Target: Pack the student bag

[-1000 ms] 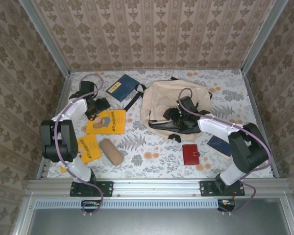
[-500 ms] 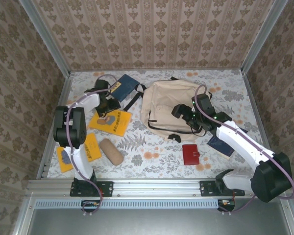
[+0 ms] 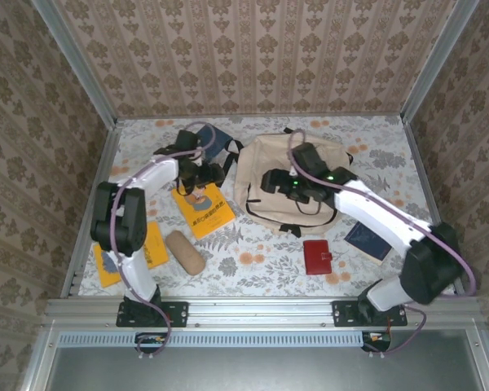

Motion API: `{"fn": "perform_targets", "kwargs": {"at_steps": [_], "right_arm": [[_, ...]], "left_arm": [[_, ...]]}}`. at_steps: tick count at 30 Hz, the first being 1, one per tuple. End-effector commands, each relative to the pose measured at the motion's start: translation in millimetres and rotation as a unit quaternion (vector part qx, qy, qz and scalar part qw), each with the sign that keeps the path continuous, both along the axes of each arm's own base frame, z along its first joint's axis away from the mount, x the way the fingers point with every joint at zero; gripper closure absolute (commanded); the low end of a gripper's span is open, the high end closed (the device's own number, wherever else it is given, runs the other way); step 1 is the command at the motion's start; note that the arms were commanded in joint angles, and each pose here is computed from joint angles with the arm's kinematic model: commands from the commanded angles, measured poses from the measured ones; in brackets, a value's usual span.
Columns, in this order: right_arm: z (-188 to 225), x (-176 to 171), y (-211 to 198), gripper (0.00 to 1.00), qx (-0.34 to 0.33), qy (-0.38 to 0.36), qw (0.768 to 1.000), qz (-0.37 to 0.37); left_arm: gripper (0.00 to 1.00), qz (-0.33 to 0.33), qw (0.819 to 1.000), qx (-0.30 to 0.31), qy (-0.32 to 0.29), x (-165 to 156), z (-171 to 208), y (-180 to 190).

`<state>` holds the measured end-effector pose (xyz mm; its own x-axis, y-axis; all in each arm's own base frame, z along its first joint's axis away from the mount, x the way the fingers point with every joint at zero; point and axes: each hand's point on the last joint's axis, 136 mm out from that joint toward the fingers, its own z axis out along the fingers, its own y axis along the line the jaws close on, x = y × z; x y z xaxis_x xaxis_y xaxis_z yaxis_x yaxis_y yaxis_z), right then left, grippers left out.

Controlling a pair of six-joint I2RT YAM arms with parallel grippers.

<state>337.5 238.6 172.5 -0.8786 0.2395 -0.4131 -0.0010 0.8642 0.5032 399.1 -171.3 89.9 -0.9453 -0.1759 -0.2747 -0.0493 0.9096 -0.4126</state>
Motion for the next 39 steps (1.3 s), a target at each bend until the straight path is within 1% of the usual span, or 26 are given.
{"fn": "perform_targets", "kwargs": {"at_steps": [1, 3, 4, 5, 6, 9, 11, 15, 23, 27, 32, 36, 39], "right_arm": [[-15.0, 6.5, 33.8, 0.18, -0.022, 0.006, 0.998, 0.057], [-22.8, 13.5, 57.0, 0.22, -0.025, 0.006, 0.997, 0.078], [-26.1, 16.6, 69.1, 0.25, -0.025, 0.006, 0.996, 0.089], [-32.7, 20.3, 79.8, 0.3, -0.026, 0.011, 0.995, 0.098], [-37.9, 23.7, 88.4, 0.33, -0.028, 0.017, 0.994, 0.104], [-58.7, 33.4, 111.9, 0.39, -0.037, 0.031, 0.992, 0.117], [-72.7, 37.3, 125.7, 0.42, -0.043, 0.037, 0.99, 0.129], [-92.0, 45.9, 143.6, 0.46, -0.063, 0.04, 0.987, 0.143], [-130.6, 61.0, 155.0, 0.55, -0.083, 0.054, 0.986, 0.137], [-146.8, 58.5, 151.9, 0.59, -0.099, 0.072, 0.983, 0.137], [-159.9, 54.6, 146.0, 0.6, -0.113, 0.085, 0.981, 0.135], [-169.2, 49.9, 143.6, 0.61, -0.113, 0.098, 0.98, 0.134], [-175.1, 46.5, 143.6, 0.61, -0.11, 0.107, 0.979, 0.134]], "left_arm": [[0.18, 0.045, 0.999, -0.026, -0.015, -10.7, 37.6, 32.0], [0.15, 0.073, 0.997, -0.028, -0.012, -20.2, 38.4, 51.0], [0.11, 0.088, 0.996, -0.03, -0.006, -26.7, 34.8, 60.5], [0.11, 0.102, 0.994, -0.033, -0.001, -32.9, 31.6, 69.6], [0.11, 0.112, 0.993, -0.035, 0.003, -38.3, 28.1, 76.1], [0.15, 0.138, 0.989, -0.046, 0.023, -55.1, 15.9, 91.6], [0.16, 0.139, 0.988, -0.054, 0.028, -63.2, 8.8, 93.3], [0.21, 0.135, 0.988, -0.061, 0.039, -68.2, -1.2, 90.3], [0.29, 0.146, 0.985, -0.064, 0.067, -68.9, -25.5, 88.9], [0.3, 0.142, 0.984, -0.073, 0.079, -68.1, -34.4, 84.2], [0.31, 0.139, 0.983, -0.075, 0.092, -68.8, -45.7, 81.6], [0.32, 0.117, 0.981, -0.112, 0.102, -65.2, -51.5, 65.5], [0.32, 0.109, 0.981, -0.115, 0.11, -64.3, -56.1, 58.9]]}}
